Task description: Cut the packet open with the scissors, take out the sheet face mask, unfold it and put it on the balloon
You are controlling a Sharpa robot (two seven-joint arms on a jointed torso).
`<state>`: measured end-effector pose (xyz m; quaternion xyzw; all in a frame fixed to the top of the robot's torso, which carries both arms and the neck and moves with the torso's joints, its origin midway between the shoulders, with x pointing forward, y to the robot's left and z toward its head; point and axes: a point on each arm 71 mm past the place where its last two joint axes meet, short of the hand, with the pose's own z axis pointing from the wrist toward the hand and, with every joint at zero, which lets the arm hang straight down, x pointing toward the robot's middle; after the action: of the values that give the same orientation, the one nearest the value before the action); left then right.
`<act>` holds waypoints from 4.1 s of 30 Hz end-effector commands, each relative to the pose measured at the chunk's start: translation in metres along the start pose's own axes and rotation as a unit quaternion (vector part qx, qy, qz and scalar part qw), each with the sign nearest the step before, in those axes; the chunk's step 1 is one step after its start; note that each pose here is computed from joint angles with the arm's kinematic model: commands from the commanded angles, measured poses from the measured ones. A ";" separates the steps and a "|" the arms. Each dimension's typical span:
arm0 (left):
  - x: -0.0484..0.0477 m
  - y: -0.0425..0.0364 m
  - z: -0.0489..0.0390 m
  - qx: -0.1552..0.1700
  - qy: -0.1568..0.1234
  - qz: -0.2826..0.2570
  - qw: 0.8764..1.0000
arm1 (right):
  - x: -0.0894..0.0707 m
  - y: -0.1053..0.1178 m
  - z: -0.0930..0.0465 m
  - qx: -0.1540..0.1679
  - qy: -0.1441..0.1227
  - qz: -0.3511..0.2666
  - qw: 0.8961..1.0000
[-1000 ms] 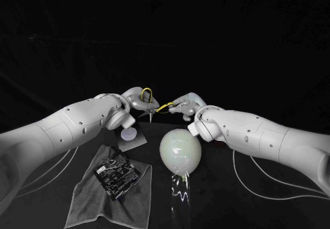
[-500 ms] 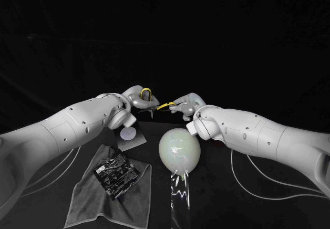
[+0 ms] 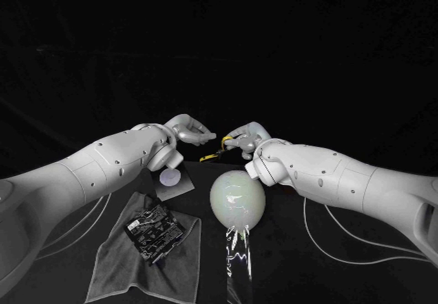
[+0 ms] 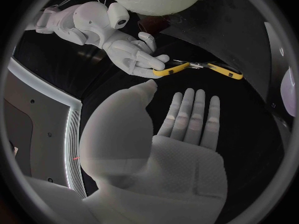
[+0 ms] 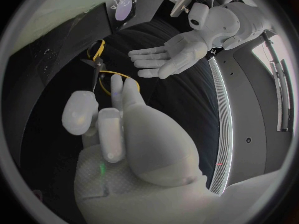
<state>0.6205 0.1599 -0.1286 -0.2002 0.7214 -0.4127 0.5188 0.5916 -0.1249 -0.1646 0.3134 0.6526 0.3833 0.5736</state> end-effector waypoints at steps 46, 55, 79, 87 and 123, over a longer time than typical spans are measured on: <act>0.0189 0.0529 -0.0013 0.006 -0.016 0.083 0.996 | -0.024 0.036 -0.021 -0.044 -0.026 0.007 0.999; 0.0282 0.0511 -0.0014 0.014 0.011 0.076 0.997 | -0.024 0.040 -0.024 -0.048 -0.023 0.011 0.999; 0.0498 0.0552 0.0030 0.000 0.053 0.046 0.998 | -0.012 0.053 -0.030 -0.064 -0.013 0.022 0.998; 0.0500 0.0570 0.0038 -0.006 0.047 0.033 0.998 | -0.013 0.057 -0.032 -0.069 -0.012 0.026 0.997; 0.0266 0.0615 0.0034 -0.019 -0.056 -0.048 0.997 | -0.014 0.047 -0.007 0.004 0.020 -0.039 0.999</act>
<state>0.6205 0.1762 -0.1986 -0.2563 0.7023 -0.4088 0.5234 0.5861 -0.1164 -0.1159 0.2984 0.6670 0.3660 0.5763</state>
